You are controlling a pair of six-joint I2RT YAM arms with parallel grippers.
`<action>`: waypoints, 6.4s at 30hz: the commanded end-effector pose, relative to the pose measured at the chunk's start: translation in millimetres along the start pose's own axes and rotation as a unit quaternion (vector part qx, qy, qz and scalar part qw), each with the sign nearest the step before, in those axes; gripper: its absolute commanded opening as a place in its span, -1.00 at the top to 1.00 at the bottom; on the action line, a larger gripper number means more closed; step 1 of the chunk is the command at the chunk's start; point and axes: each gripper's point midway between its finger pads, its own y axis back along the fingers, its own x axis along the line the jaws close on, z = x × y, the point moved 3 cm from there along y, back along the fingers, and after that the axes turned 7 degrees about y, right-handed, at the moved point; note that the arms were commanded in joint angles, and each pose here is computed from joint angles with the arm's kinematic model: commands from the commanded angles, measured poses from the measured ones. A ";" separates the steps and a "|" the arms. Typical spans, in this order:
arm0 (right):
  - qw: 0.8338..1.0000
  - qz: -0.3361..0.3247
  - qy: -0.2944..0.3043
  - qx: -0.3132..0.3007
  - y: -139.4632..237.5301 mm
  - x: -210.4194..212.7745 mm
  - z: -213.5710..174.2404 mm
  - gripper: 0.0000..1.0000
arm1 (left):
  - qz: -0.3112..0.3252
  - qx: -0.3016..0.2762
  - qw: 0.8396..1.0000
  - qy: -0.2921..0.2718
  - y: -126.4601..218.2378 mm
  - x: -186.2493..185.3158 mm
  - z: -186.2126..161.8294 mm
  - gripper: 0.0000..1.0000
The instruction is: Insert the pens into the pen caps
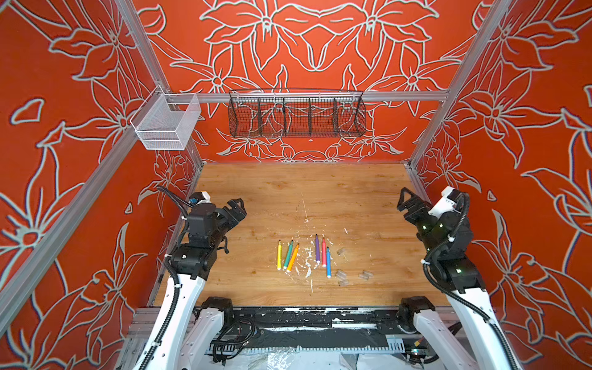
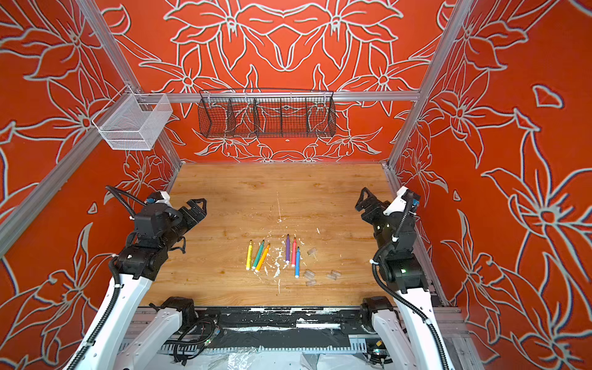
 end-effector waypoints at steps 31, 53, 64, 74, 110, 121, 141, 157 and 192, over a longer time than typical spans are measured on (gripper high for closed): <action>0.948 0.019 0.179 0.261 -62.0 32.0 -158.7 -0.43 | 0.222 0.297 0.880 -0.296 -104.1 34.3 -180.4 -0.14; 0.945 0.011 0.178 0.274 -65.8 30.8 -163.6 -0.35 | 0.191 0.402 0.850 -0.283 -76.4 68.3 -238.3 0.02; 0.941 0.005 0.179 0.286 -68.9 29.6 -168.8 -0.31 | 0.231 0.430 0.826 -0.284 -85.6 81.8 -252.0 0.29; 0.943 -0.005 0.178 0.281 -66.5 26.4 -166.0 -0.30 | 0.261 0.430 0.813 -0.293 -91.2 90.0 -253.9 0.72; 0.933 0.243 0.040 0.264 -41.7 110.4 -190.2 -0.45 | -0.158 0.263 0.905 -0.293 -77.2 -91.1 -208.3 1.00; 0.909 0.339 0.034 0.241 -14.6 145.0 -193.6 -0.41 | -0.176 0.314 0.857 -0.368 -70.8 -110.7 -259.0 1.00; 0.911 0.310 0.028 0.272 -21.8 144.6 -210.3 -0.23 | -0.213 0.314 0.839 -0.390 -54.5 -118.1 -269.6 1.00; 0.894 0.306 -0.009 0.327 -27.5 153.7 -235.0 0.88 | -0.215 0.312 0.829 -0.412 -51.8 -118.9 -274.9 1.00; 0.870 0.357 -0.150 0.307 -0.5 161.4 -213.2 1.00 | -0.235 0.306 0.824 -0.415 -57.9 -122.6 -282.4 0.23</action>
